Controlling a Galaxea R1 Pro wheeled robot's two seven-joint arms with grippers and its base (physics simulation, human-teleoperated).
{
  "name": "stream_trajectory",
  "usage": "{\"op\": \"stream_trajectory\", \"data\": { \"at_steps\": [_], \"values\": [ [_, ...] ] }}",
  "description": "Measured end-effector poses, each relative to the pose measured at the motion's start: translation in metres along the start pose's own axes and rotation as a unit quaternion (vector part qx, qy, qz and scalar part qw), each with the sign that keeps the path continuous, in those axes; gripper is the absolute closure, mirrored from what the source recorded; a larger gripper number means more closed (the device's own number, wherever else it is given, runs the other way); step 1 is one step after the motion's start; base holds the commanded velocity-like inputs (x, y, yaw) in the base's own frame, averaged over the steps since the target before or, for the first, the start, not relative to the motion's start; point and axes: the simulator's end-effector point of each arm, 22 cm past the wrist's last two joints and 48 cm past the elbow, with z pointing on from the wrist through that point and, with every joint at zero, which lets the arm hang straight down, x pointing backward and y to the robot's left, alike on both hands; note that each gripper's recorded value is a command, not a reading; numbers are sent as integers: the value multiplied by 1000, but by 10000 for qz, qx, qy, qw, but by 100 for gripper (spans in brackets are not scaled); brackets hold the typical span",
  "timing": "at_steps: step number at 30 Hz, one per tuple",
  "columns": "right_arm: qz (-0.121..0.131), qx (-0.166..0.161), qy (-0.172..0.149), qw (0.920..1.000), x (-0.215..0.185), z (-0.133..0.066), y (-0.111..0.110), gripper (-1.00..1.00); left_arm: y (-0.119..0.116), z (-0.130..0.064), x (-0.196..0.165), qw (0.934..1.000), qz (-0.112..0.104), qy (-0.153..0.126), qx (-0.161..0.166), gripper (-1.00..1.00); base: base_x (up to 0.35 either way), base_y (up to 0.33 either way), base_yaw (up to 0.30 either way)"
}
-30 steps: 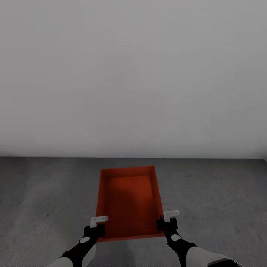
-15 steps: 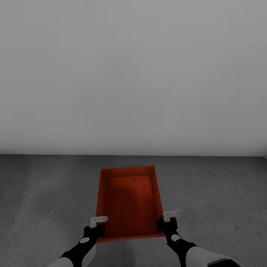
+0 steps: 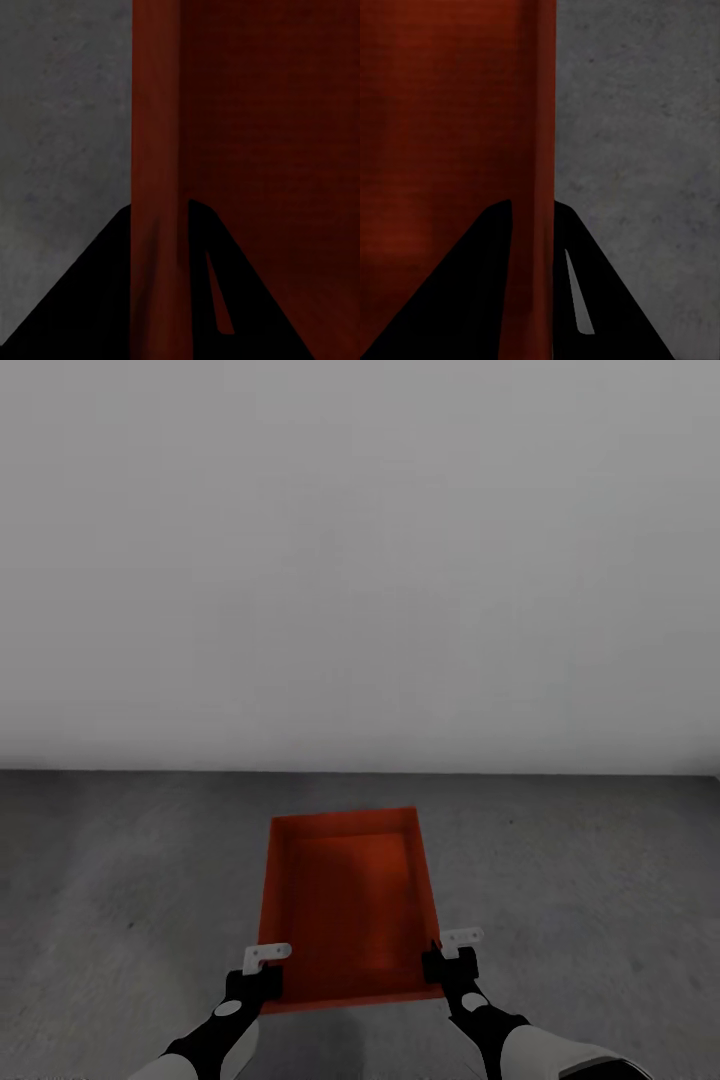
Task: Move the two storage containers from the living room to the garage. In the garage, place one container on the floor and stack the other container on top of it (either order is fine).
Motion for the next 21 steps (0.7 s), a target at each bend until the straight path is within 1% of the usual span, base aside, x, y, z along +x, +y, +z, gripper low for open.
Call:
{"op": "stream_trajectory", "data": {
  "at_steps": [21],
  "values": [
    [-2,-12,127,9999,14,3,1,100,1,4,14,9999,6,128,-10,100,0,0,0]
  ]
}}
